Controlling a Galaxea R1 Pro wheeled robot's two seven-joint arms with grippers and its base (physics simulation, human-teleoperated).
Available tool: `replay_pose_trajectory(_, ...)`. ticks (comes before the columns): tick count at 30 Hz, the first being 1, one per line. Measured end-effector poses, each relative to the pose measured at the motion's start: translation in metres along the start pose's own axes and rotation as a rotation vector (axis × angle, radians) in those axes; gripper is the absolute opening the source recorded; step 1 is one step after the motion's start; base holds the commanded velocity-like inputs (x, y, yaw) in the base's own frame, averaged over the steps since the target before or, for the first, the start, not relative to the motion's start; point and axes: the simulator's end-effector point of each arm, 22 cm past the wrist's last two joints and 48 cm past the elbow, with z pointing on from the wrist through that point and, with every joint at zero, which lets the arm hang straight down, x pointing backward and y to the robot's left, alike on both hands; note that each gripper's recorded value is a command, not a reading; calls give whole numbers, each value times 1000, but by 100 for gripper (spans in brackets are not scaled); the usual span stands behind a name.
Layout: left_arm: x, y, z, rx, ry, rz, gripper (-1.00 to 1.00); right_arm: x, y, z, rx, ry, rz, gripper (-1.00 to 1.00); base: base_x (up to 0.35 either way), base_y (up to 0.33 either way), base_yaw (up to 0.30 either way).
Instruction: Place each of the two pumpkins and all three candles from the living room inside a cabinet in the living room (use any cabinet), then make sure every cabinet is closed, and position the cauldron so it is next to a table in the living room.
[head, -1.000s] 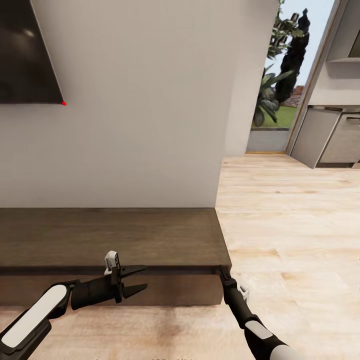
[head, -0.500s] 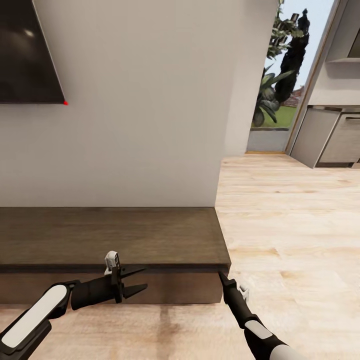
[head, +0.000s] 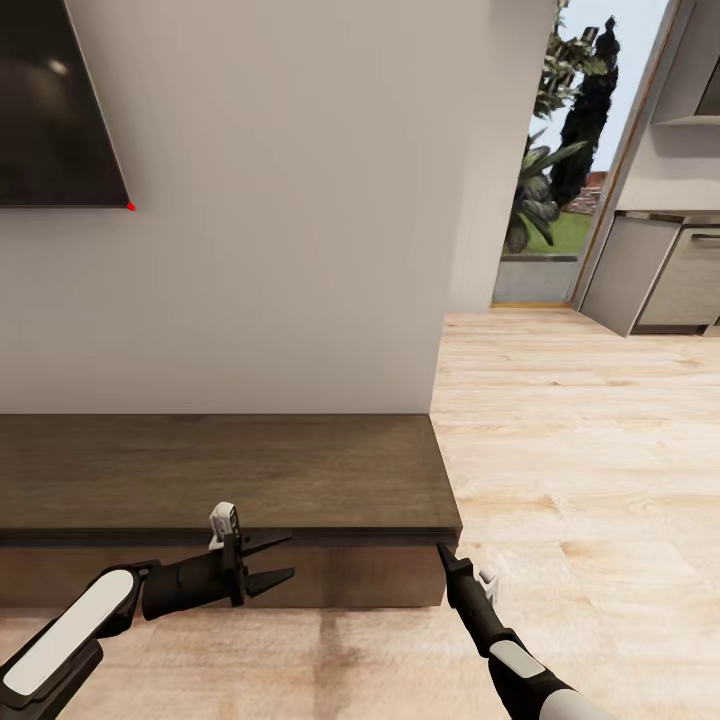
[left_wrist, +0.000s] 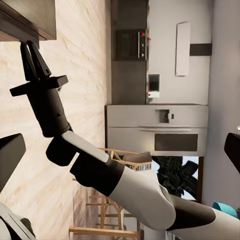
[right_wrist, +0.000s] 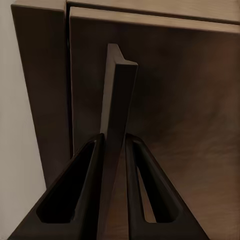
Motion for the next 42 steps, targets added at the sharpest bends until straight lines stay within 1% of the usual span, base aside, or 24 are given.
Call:
replay_pose_trajectory(10, 0, 0, 1, 1, 1, -1, 100, 0, 0, 0, 2, 0, 1, -100, -102, 0, 0)
replay_pose_trajectory(30, 1, 1, 1, -1, 3, -1, 100, -1, 0, 0, 2, -2, 1, -100, -295, 0, 0)
replay_pose_trajectory(42, 1, 0, 1, 0, 3, -1, 100, -1, 0, 0, 2, 0, 1, -100, -162, 0, 0)
